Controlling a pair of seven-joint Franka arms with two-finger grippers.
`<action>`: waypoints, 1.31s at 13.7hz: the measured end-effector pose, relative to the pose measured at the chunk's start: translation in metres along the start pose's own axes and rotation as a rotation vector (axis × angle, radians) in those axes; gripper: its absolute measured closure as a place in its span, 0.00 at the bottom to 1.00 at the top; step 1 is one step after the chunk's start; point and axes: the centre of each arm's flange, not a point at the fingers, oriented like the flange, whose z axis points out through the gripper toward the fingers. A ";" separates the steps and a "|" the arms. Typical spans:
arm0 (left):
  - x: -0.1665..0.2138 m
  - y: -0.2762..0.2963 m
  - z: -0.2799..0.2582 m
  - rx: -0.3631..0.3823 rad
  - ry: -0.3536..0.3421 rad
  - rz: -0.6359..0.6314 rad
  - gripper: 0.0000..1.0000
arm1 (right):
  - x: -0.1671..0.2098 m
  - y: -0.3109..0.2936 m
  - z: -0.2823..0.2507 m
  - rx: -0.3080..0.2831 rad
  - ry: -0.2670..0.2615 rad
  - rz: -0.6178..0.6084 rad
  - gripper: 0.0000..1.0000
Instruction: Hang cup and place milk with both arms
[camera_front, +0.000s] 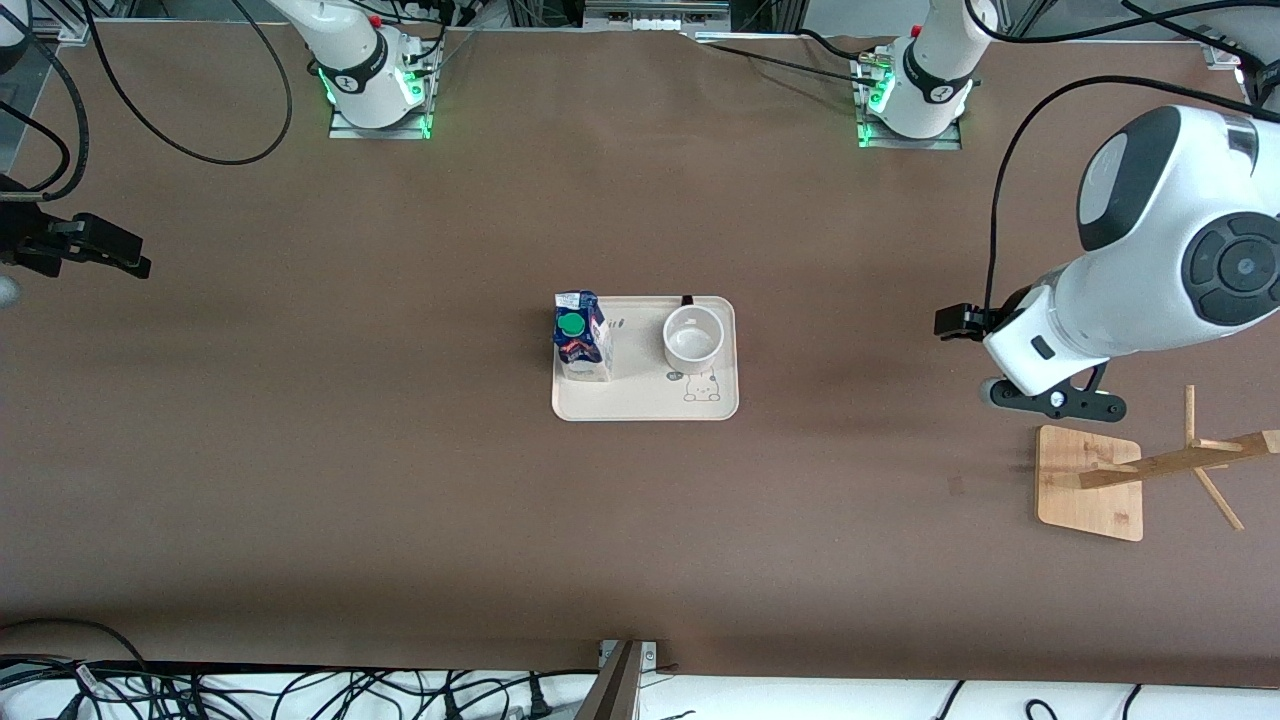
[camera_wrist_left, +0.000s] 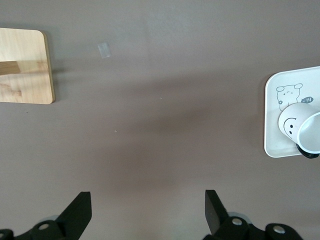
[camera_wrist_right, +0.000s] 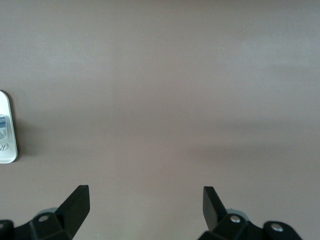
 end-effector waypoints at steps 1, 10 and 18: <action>0.001 0.002 0.002 0.000 -0.003 0.004 0.00 | 0.000 0.000 0.000 0.000 0.000 0.000 0.00; -0.045 -0.014 -0.074 0.016 0.098 -0.023 0.00 | 0.001 0.001 0.001 0.000 0.002 0.003 0.00; -0.137 -0.062 -0.100 0.040 0.257 -0.017 0.00 | 0.007 -0.029 0.009 0.003 -0.008 -0.046 0.00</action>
